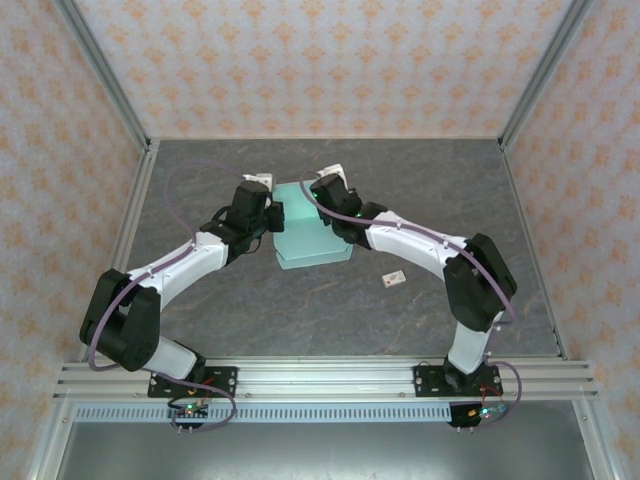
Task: Fold the paper box
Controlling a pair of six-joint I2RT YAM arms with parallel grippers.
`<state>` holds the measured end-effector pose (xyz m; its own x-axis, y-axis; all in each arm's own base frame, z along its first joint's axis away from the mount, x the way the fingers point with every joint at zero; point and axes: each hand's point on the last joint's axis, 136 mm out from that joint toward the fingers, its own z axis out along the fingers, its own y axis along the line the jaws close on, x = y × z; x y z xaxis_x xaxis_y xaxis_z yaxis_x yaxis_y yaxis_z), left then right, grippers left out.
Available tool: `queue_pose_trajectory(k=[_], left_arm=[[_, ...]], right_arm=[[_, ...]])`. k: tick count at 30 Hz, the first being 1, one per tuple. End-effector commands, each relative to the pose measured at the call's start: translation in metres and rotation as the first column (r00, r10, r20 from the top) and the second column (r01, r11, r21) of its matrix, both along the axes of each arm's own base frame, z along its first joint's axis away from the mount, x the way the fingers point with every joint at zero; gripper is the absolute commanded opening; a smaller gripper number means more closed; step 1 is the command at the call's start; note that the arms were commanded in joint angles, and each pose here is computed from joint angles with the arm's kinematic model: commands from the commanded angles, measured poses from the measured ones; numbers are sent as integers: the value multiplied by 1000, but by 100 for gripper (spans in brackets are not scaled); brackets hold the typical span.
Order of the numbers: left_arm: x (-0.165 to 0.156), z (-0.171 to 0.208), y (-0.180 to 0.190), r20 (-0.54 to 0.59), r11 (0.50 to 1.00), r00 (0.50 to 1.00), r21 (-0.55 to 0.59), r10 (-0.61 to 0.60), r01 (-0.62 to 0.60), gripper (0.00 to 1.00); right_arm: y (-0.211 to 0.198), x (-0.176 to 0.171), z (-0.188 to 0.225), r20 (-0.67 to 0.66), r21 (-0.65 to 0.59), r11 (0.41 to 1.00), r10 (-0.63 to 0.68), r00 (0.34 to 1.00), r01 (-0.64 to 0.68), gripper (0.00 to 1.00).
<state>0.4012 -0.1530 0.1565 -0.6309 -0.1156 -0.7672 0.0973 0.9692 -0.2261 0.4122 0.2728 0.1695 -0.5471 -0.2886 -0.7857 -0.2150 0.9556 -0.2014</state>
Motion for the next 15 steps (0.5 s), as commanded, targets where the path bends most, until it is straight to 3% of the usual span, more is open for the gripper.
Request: queue_pose_trajectory(k=[1, 6, 15], left_arm=[[2, 28, -6, 51, 1000, 999, -21, -13, 14, 0], [2, 25, -4, 42, 1000, 999, -8, -3, 3, 0], [1, 23, 1, 39, 1000, 999, 15, 12, -12, 0]], right_arm=[[-23, 0, -1, 49, -169, 979, -110, 993, 117, 12], [-16, -3, 1, 40, -125, 987, -95, 995, 99, 13], [5, -12, 7, -37, 28, 999, 43, 998, -42, 25]])
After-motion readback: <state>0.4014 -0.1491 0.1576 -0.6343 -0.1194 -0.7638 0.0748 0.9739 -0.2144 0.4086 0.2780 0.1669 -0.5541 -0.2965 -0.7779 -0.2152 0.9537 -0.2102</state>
